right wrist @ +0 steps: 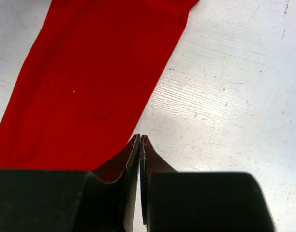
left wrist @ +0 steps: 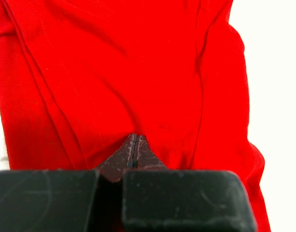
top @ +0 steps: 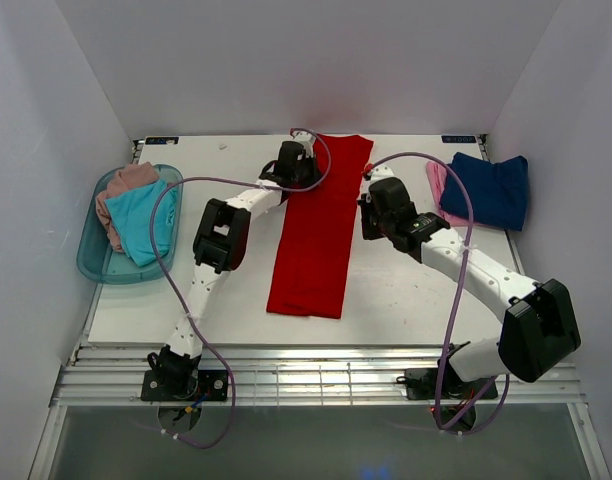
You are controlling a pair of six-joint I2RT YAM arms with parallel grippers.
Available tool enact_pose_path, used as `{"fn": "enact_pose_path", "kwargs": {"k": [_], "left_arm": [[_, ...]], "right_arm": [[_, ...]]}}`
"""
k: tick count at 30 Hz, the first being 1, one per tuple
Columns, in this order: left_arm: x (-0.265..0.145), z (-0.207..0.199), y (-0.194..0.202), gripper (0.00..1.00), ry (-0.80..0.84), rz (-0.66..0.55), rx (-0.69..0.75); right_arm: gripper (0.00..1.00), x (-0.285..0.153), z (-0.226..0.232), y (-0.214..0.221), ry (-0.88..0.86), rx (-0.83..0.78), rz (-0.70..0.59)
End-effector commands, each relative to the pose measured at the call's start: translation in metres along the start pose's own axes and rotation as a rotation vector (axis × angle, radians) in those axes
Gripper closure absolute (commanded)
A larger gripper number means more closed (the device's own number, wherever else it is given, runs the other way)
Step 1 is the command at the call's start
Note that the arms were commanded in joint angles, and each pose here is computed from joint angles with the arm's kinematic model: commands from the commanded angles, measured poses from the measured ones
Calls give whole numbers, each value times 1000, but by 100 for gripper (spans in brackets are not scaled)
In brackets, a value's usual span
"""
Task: Fold and stack the t-shirts
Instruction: Rotate the tshirt 90 degrees
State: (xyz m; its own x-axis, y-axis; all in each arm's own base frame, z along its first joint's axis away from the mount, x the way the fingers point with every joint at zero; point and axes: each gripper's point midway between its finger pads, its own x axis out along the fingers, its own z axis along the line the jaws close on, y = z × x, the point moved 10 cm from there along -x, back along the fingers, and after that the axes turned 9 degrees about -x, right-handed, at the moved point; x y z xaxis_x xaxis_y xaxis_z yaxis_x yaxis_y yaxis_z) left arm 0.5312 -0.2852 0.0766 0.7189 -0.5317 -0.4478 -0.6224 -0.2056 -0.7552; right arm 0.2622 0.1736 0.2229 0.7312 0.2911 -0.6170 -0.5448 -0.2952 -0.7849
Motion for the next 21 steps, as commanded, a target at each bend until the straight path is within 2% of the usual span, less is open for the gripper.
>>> {"fn": "enact_pose_path", "kwargs": {"k": [1, 9, 14, 16, 18, 19, 21], "left_arm": [[-8, 37, 4, 100, -187, 28, -38], [-10, 44, 10, 100, -233, 34, -65], [-12, 38, 6, 100, -176, 16, -57], [-18, 26, -13, 100, -131, -31, -45], [-34, 8, -42, 99, -94, -95, -36], [-42, 1, -54, 93, -87, -121, -32], [-61, -12, -71, 70, -79, -156, -29]], "right_arm": [[92, 2, 1, 3, 17, 20, 14], [92, 4, 2, 12, 24, 27, 46], [92, 6, 3, 14, 19, 25, 51], [90, 7, 4, 12, 12, 26, 41], [84, 7, 6, 13, -2, 23, 47], [81, 7, 7, 14, -16, 22, 55], [75, 8, 12, 21, -43, 13, 87]]}}
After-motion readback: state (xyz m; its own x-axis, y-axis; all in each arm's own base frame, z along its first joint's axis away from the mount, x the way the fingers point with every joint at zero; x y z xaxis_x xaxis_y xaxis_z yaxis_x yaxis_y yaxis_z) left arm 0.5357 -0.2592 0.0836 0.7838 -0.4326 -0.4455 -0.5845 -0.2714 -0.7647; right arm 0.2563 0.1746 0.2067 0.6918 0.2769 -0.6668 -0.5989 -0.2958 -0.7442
